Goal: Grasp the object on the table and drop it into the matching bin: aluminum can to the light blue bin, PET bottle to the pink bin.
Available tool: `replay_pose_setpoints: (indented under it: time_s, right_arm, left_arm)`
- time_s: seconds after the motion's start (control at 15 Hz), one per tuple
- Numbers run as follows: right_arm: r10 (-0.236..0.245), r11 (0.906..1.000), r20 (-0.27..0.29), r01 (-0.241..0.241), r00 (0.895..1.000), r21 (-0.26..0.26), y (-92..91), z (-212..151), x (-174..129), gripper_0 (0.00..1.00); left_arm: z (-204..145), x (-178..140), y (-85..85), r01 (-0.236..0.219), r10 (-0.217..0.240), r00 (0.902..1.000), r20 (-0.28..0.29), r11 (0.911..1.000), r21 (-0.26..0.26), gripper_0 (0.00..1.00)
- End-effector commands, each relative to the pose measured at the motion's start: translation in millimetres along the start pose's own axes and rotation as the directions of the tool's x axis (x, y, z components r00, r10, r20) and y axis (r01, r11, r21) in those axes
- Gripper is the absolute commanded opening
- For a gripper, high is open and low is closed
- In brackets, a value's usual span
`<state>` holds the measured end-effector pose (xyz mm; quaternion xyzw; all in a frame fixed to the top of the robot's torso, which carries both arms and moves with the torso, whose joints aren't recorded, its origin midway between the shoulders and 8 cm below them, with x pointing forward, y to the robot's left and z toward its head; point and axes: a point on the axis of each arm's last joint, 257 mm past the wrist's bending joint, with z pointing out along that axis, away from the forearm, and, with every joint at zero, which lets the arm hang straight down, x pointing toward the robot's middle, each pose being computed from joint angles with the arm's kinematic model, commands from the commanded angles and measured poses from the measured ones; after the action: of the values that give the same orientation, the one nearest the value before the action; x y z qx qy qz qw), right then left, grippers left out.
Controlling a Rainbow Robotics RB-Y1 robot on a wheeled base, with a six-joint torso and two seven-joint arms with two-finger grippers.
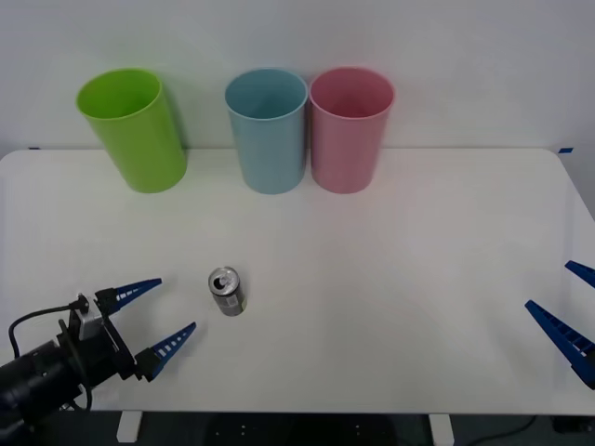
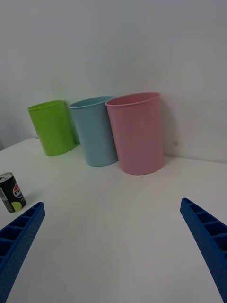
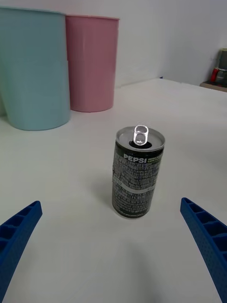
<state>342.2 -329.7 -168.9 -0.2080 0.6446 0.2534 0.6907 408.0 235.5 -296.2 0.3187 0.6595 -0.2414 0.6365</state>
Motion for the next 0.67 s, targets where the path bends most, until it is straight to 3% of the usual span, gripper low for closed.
replay_pose_setpoints:
  time_s: [0.07, 0.27, 0.67]
  right_arm:
    - [0.000, 1.0000, 0.000, 0.000, 1.000, 0.000, 0.0, 0, 0, 1.00]
    - [0.000, 1.0000, 0.000, 0.000, 1.000, 0.000, 0.0, 0, 0, 1.00]
    - [0.000, 1.0000, 0.000, 0.000, 1.000, 0.000, 0.0, 0, 0, 1.00]
  left_arm:
    - [17, 7, -2.3, -0.009, 0.008, 0.9998, 0.018, 1.0000, 0.003, 1.00]
    - [32, 5, -7.8, -0.006, 0.006, 0.9992, 0.039, 1.0000, 0.000, 1.00]
    - [56, 7, -15.7, -0.033, 0.033, 0.9990, 0.029, 0.9994, 0.003, 1.00]
